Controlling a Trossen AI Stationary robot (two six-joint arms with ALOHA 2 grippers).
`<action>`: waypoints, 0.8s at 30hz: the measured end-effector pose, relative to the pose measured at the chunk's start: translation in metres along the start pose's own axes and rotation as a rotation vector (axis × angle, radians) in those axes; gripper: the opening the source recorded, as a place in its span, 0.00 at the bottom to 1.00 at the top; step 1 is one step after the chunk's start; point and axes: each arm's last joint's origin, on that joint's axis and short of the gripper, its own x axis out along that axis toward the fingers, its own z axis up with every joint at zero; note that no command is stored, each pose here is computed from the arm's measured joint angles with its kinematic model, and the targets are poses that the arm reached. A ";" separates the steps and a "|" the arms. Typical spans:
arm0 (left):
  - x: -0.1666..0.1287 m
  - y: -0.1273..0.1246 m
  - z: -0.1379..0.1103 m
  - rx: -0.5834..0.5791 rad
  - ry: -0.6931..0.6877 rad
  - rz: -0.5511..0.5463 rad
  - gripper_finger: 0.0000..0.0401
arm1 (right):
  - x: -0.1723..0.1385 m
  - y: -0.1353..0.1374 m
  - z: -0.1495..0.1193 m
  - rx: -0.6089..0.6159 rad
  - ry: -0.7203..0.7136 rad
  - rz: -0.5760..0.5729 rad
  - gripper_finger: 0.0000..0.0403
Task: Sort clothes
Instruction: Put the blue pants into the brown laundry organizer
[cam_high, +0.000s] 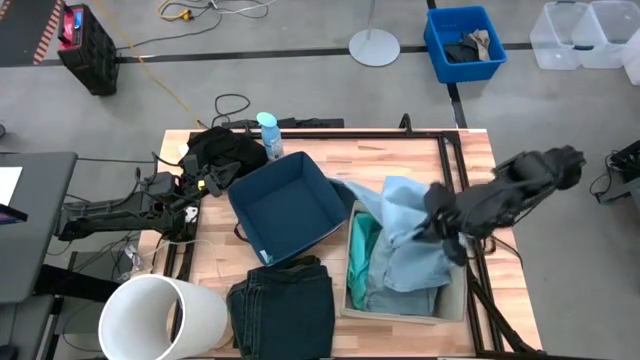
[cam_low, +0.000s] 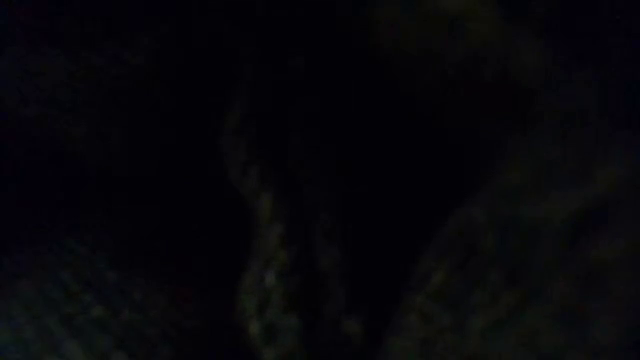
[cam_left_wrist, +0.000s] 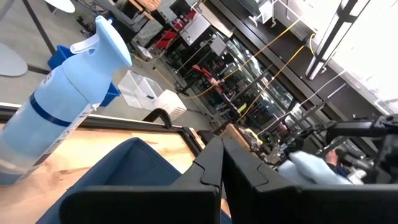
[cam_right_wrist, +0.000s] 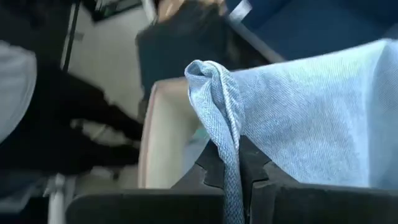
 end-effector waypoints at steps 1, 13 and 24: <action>0.000 0.000 0.000 0.000 0.000 0.001 0.00 | 0.007 0.003 0.000 -0.006 0.026 0.003 0.04; 0.000 0.000 0.000 0.000 -0.005 0.005 0.00 | 0.114 0.027 -0.006 -0.146 0.461 -0.072 0.04; 0.000 0.000 0.000 -0.007 -0.006 0.005 0.00 | 0.195 0.021 -0.009 -0.152 0.654 -0.125 0.04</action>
